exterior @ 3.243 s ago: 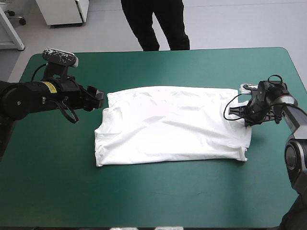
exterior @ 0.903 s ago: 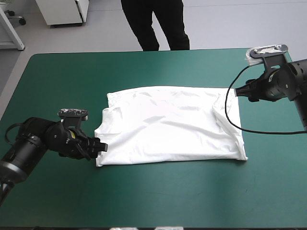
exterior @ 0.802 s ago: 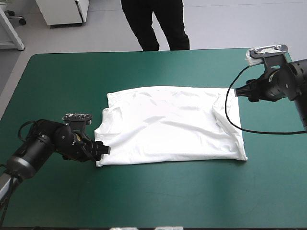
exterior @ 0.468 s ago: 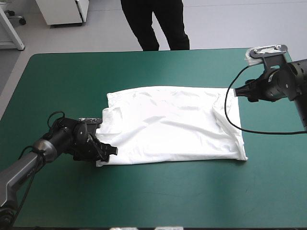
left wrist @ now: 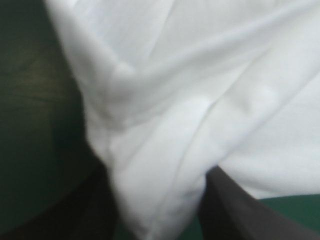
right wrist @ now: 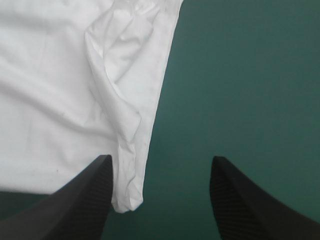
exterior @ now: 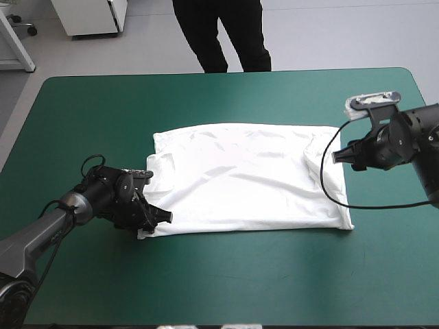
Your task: Fold the cloth
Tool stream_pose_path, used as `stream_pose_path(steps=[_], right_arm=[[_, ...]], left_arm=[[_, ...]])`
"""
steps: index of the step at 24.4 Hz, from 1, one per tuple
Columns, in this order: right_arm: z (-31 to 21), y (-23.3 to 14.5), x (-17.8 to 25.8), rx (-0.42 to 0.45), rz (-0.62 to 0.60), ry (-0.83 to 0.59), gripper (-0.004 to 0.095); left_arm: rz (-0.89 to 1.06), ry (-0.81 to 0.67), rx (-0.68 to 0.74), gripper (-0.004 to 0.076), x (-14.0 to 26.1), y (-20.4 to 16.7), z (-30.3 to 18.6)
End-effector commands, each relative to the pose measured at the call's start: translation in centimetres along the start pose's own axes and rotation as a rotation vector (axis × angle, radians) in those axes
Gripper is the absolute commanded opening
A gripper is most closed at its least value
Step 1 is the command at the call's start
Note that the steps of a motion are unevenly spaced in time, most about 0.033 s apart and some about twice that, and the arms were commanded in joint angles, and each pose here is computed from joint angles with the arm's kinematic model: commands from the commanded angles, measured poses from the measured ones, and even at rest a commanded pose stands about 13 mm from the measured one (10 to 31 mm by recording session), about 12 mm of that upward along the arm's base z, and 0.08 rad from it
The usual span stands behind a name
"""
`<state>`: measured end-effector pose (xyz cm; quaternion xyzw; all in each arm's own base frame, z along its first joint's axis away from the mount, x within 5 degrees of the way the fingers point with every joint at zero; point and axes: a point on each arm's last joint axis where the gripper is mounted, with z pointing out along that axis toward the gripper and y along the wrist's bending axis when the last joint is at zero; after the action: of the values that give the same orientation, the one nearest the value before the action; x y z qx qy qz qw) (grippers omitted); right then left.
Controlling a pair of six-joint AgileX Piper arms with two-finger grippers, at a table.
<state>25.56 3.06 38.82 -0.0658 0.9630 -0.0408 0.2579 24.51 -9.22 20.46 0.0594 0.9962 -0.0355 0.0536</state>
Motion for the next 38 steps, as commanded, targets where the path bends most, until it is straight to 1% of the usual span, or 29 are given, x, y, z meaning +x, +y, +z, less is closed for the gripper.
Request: stream_pose_path(steps=[1,4,6,7,11,13,15,17,21,23,27,28,29,30,31,33,35,38], right_arm=[[0.1,-0.1,1.6,0.011,-0.015,-0.032,0.0554],[2.0,0.4,3.4,0.004,-0.038,0.036,0.0554],[3.3,1.0,4.5,-0.011,-0.057,0.082,0.0554],[3.7,1.2,4.8,-0.016,-0.064,0.096,0.0554],[5.2,2.4,5.8,-0.047,-0.096,0.096,0.0554],[6.2,2.6,6.3,-0.053,-0.076,0.103,0.0554],[7.1,2.6,6.9,-0.044,-0.070,0.120,0.0555],[8.6,2.5,7.6,-0.001,-0.065,0.150,0.0556],[11.6,3.0,8.0,-0.008,-0.064,0.183,0.0564],[13.4,3.3,7.9,-0.014,-0.069,0.217,0.0564],[17.3,4.1,8.4,-0.024,-0.074,0.332,0.0562],[17.9,4.2,8.7,-0.030,-0.065,0.362,0.0540],[18.3,4.4,8.9,-0.044,-0.062,0.389,0.0486],[18.5,4.6,9.0,-0.059,-0.066,0.403,0.0401],[18.7,4.7,9.1,-0.070,-0.068,0.409,0.0284],[18.8,4.8,9.1,-0.075,-0.064,0.416,0.0131],[18.9,4.8,9.1,-0.077,-0.061,0.419,0.0002],[18.9,4.9,9.1,-0.080,-0.057,0.418,-0.0018]], left_arm=[[0.009,-0.074,0.058,0.0193,-0.8,-1.5,0.5],[0.028,-0.066,0.060,0.0075,-0.9,-2.1,1.1],[0.034,-0.052,0.057,0.0013,-0.9,-2.2,1.6],[0.033,-0.046,0.055,-0.0006,-1.0,-2.3,1.8],[0.033,-0.031,0.051,-0.0009,-1.0,-2.3,2.3],[0.032,-0.035,0.052,-0.0009,-1.1,-2.3,2.3],[0.033,-0.032,0.051,-0.0009,-1.0,-2.3,2.3],[0.035,-0.025,0.050,-0.0009,-1.0,-2.2,2.3],[0.035,-0.019,0.048,-0.0009,-0.9,-2.2,2.3],[0.035,-0.015,0.048,-0.0009,-0.9,-2.2,2.3],[0.036,-0.005,0.046,-0.0009,-0.8,-2.2,2.3],[0.036,-0.002,0.045,-0.0009,-0.8,-2.2,2.3],[0.036,0.004,0.044,-0.0009,-0.7,-2.2,2.3],[0.036,0.004,0.044,-0.0009,-0.7,-2.2,2.3],[0.036,0.002,0.044,-0.0009,-0.7,-2.2,2.3],[0.035,-0.003,0.044,-0.0009,-0.8,-2.2,2.2],[0.041,-0.003,0.044,-0.0009,-0.8,-2.2,2.2],[0.045,-0.021,0.044,-0.0009,-0.9,-2.2,2.1]])
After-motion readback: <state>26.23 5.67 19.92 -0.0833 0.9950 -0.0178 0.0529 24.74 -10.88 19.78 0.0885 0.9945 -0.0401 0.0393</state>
